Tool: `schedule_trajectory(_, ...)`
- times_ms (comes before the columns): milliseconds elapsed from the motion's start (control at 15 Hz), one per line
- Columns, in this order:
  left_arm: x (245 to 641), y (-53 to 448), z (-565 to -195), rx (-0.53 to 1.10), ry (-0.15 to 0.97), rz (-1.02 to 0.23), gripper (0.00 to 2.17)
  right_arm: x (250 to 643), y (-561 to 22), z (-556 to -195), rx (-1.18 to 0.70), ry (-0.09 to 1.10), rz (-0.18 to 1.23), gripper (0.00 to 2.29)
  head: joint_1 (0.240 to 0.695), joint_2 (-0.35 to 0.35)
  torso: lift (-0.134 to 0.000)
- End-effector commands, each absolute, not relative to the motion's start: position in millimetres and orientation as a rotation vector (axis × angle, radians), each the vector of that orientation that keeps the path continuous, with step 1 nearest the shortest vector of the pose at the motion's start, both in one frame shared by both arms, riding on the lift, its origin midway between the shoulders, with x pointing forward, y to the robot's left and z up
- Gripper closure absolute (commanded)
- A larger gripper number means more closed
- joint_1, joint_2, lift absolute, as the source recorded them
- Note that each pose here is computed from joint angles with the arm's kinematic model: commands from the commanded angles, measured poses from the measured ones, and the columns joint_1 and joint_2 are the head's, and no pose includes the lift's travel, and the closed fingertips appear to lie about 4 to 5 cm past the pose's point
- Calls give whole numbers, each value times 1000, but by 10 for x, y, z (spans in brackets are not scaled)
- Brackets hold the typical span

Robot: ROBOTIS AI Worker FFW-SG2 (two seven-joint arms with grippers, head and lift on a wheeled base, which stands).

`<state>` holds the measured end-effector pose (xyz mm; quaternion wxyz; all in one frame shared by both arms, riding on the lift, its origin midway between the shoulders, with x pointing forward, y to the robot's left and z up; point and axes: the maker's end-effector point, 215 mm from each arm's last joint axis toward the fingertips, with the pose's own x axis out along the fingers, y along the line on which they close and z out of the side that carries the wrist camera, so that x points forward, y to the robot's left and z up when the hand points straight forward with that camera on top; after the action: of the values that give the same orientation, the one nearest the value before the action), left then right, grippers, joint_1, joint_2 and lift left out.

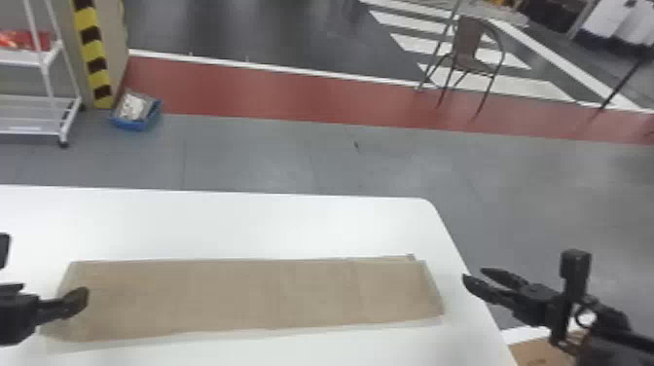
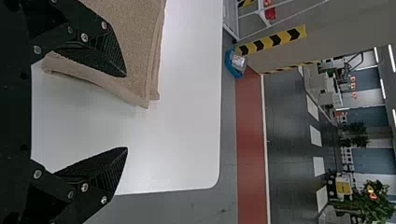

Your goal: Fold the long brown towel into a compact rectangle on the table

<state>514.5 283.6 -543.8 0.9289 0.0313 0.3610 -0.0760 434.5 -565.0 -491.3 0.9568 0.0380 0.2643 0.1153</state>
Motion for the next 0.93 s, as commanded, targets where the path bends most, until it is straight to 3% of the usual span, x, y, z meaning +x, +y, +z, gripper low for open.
schedule_trajectory(0, 5136, 2833, -5435, 64, 739, -156, 87, 4345, -5635, -4910, 83, 537, 237, 380, 695, -321, 0)
schedule_trajectory(733, 5093, 2832, -5404, 64, 729, -154, 90, 4389, -5591, -4805, 88, 508, 254, 380, 695, -321, 0)
schedule_trajectory(800, 5084, 2833, -5368, 59, 706, -158, 90, 4400, -5564, -4809, 86, 506, 259, 410, 695, -320, 0)
schedule_trajectory(867, 5137, 2796, -5266, 48, 652, -168, 137, 4400, -5556, -4822, 85, 509, 260, 583, 695, -318, 0)
